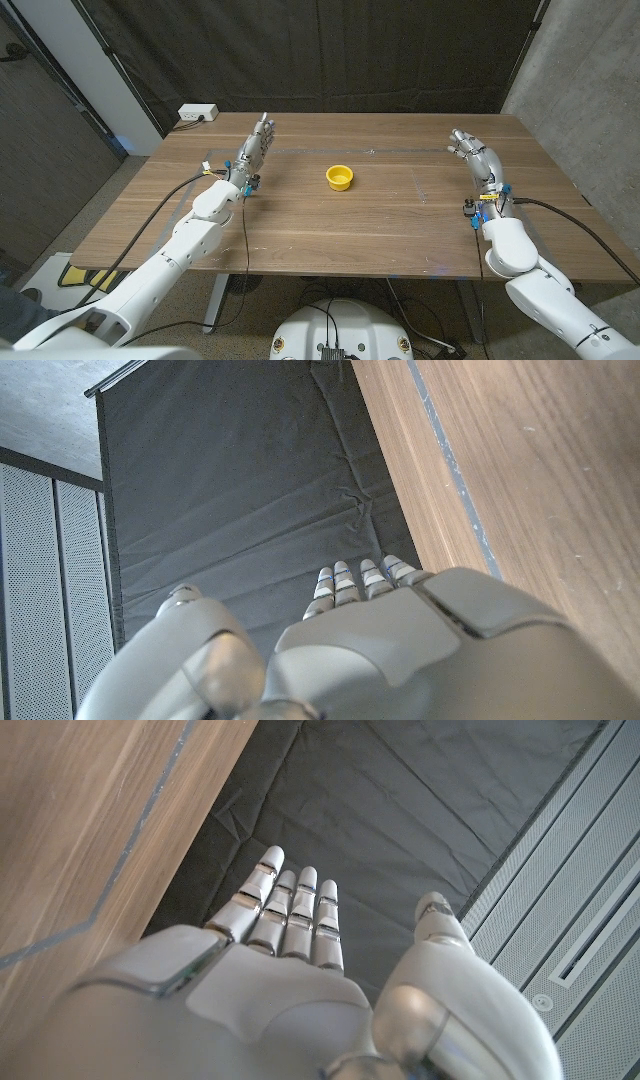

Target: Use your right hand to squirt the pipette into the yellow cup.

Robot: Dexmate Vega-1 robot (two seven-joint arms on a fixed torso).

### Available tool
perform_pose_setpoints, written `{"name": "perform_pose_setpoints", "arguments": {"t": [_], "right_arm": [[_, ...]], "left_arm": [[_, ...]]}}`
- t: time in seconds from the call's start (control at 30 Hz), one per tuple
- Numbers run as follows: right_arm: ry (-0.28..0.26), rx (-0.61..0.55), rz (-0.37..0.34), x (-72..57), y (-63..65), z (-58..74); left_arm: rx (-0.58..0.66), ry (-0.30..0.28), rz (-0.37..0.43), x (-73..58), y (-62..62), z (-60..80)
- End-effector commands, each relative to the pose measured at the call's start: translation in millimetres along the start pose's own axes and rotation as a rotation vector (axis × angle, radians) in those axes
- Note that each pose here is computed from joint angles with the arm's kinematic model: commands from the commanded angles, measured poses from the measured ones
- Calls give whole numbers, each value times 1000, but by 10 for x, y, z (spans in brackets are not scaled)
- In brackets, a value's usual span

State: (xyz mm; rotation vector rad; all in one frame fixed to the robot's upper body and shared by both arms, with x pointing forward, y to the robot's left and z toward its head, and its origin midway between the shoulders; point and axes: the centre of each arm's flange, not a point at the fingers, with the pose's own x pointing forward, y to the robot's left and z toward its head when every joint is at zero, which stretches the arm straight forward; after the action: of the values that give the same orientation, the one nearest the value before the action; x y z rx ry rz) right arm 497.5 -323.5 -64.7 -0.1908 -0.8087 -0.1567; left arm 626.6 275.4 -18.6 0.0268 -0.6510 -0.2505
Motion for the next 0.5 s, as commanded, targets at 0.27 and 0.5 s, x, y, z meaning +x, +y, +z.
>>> {"name": "perform_pose_setpoints", "arguments": {"t": [0.27,0.5], "right_arm": [[19,-282,-14,-266,32,218],[38,-396,-3,-296,78,288]], "left_arm": [[-2,-14,-18,-137,-32,56],[-11,-9,-28,-151,-48,30]]}}
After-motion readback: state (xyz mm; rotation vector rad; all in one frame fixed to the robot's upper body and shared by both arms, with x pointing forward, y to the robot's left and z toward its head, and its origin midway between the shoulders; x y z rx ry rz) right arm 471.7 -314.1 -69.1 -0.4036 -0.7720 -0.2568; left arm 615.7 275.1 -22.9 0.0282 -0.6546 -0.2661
